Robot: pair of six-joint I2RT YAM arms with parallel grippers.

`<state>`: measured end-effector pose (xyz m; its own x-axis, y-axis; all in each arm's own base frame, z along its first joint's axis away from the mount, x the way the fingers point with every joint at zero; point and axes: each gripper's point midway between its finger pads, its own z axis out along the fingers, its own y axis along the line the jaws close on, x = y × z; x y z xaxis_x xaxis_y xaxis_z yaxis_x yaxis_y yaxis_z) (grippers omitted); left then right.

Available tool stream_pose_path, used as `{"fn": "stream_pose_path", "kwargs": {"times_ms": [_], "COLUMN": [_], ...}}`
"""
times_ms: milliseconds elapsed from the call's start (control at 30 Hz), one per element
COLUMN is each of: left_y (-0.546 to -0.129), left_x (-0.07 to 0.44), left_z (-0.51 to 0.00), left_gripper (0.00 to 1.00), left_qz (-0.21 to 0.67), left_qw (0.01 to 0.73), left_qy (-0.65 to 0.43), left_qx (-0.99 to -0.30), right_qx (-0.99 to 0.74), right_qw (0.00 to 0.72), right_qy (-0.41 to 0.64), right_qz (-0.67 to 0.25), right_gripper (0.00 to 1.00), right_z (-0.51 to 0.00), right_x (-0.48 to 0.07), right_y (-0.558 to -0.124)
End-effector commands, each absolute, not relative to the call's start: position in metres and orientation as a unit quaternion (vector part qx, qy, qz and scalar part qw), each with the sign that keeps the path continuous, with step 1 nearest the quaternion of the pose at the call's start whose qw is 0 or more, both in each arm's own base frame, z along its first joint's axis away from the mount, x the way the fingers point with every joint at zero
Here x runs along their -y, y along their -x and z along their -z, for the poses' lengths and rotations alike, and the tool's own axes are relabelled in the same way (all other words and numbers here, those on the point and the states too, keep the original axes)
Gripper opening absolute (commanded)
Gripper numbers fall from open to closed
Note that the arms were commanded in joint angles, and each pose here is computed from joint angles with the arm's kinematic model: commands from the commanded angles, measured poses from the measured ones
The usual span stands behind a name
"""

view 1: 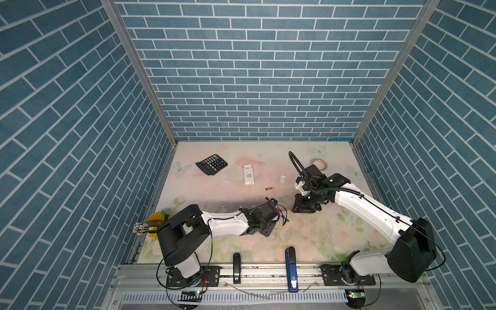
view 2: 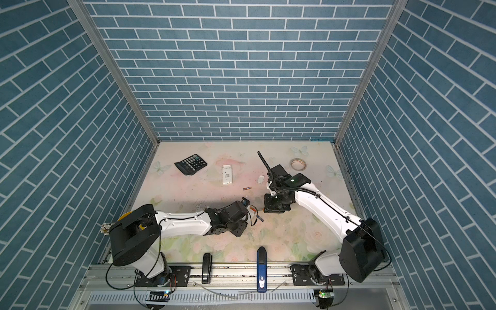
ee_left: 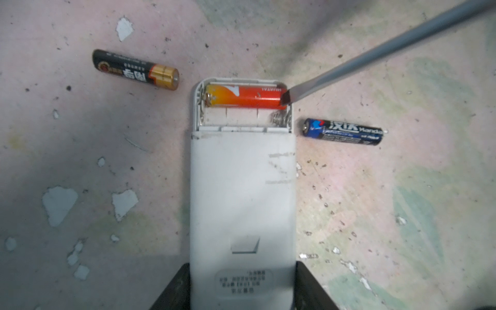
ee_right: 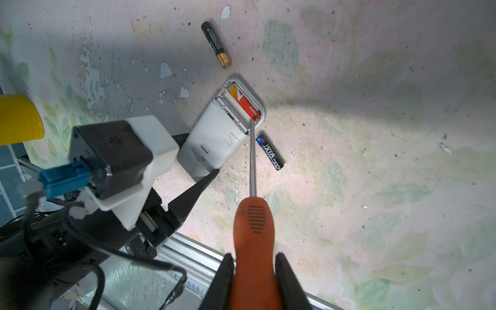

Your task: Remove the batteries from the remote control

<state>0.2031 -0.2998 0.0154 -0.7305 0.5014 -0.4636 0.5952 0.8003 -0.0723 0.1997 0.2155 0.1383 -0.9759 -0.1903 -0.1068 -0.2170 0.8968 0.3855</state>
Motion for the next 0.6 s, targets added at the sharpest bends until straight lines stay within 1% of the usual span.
{"fn": "stream_pose_path", "kwargs": {"times_ms": [0,567], "left_y": [-0.1621,-0.1618], "left_x": [0.2274,0.2259], "left_z": [0.0418,0.0411], "left_gripper": [0.28,0.28], "left_qz": [0.003,0.002], "left_qw": [0.082,0.083], "left_qy": [-0.305,-0.303], "left_qx": [-0.949,-0.949], "right_qx": [-0.977,-0.978], "right_qw": [0.012,0.023], "right_qy": [0.107,0.097], "right_qz": [-0.182,-0.182], "right_gripper": [0.00,0.00], "right_z": [-0.1305,-0.1293], "right_x": [-0.2016,-0.2003], "right_y": [-0.1849,-0.1908]}}
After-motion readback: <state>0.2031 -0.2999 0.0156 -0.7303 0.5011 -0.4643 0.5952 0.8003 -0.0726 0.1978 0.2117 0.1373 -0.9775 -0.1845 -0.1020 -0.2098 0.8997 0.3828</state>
